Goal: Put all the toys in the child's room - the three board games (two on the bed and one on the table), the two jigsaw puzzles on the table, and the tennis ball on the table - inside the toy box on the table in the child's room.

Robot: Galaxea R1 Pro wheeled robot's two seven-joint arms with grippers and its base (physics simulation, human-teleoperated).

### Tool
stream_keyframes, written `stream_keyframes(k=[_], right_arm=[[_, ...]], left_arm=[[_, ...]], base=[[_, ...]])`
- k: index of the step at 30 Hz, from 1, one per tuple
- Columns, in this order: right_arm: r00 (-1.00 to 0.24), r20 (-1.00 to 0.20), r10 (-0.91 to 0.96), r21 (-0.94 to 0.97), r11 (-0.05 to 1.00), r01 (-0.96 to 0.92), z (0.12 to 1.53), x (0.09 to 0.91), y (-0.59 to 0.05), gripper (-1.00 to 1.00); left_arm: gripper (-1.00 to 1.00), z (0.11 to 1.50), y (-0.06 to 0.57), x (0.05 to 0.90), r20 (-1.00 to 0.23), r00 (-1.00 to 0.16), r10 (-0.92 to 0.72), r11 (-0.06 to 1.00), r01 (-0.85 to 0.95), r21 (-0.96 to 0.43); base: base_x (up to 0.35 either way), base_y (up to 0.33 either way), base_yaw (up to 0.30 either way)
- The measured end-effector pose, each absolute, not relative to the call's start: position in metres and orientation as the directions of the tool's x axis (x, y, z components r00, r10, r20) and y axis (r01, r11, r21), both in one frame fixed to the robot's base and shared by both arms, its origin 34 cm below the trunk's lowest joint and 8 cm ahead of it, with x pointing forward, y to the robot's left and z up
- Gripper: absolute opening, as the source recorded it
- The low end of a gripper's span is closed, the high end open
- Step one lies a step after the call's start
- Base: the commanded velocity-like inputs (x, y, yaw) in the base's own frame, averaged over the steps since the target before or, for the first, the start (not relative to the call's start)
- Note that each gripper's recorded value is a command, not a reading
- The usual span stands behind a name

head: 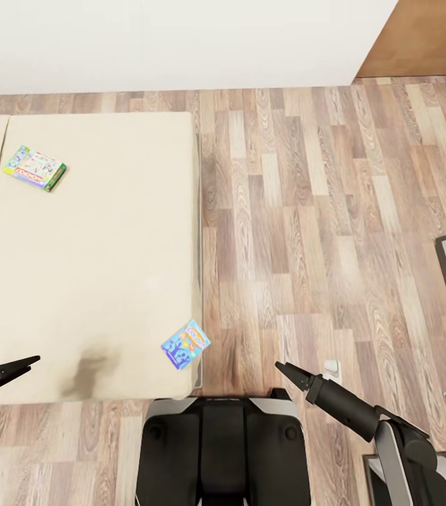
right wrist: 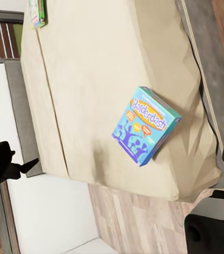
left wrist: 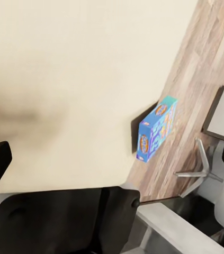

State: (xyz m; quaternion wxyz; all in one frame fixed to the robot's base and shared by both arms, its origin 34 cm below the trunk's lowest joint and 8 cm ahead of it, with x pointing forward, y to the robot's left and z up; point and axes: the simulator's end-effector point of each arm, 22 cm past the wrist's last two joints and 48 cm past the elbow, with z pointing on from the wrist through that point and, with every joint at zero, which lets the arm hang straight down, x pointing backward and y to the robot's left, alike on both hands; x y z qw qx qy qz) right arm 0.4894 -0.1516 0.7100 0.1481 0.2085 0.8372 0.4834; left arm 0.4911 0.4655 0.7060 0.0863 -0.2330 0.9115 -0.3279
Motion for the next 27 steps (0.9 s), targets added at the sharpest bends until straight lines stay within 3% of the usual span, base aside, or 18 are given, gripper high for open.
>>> stream_keyframes(k=[27], right_arm=[[-0.866, -0.079, 0.494, 0.881, 0.441, 0.171, 0.728, 0.502, -0.152, 1.0]], left_arm=[[1.0, 0.723, 0.465, 0.504, -0.043, -0.877, -0.479, 0.677, -0.338, -0.654]], base=[[-0.038, 0.0, 0.0]])
